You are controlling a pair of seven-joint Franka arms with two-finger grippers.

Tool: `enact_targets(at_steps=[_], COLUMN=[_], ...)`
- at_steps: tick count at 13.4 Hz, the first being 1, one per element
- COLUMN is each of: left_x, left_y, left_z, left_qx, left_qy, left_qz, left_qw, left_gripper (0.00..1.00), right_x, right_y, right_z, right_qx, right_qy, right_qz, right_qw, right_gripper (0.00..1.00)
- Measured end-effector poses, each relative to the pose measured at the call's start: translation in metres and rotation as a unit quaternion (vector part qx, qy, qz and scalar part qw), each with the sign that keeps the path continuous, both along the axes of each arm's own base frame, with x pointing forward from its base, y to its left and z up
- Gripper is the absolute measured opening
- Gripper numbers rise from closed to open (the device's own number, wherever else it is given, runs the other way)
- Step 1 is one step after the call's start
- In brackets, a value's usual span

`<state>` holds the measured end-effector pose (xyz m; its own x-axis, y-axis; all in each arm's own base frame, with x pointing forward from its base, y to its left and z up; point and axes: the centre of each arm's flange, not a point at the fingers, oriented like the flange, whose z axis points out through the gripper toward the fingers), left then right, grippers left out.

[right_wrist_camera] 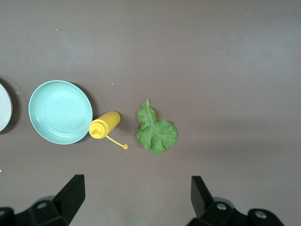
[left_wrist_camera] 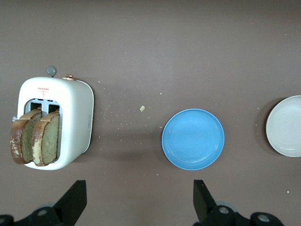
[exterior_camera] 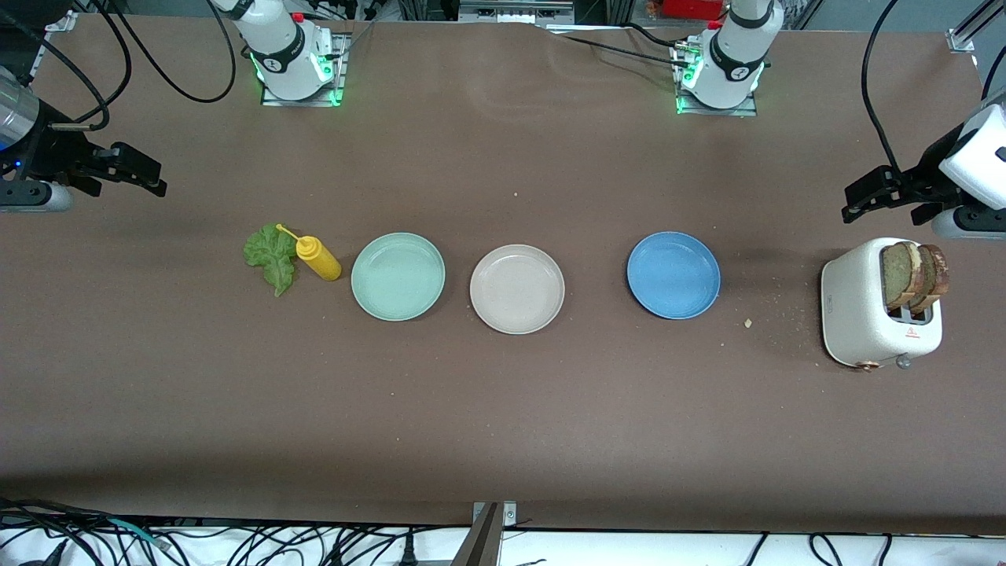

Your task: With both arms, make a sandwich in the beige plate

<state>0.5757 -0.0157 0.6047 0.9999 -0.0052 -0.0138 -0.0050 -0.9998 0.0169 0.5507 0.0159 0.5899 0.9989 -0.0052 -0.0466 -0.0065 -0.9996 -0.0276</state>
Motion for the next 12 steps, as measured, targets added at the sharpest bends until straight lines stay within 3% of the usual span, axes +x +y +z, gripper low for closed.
enact_targets(at_steps=[12], left_x=[0.0032], left_y=[0.0001], left_z=[-0.0021], left_qx=[0.000], left_qy=[-0.004], left_qz=[0.000], left_qw=[1.000], left_gripper=[1.00], right_x=[0.0000], right_y=[0.0002], right_z=[0.0000], right_qx=[0.000], right_qy=[0.000], right_qz=[0.001], right_qw=[1.000], right_gripper=[1.00])
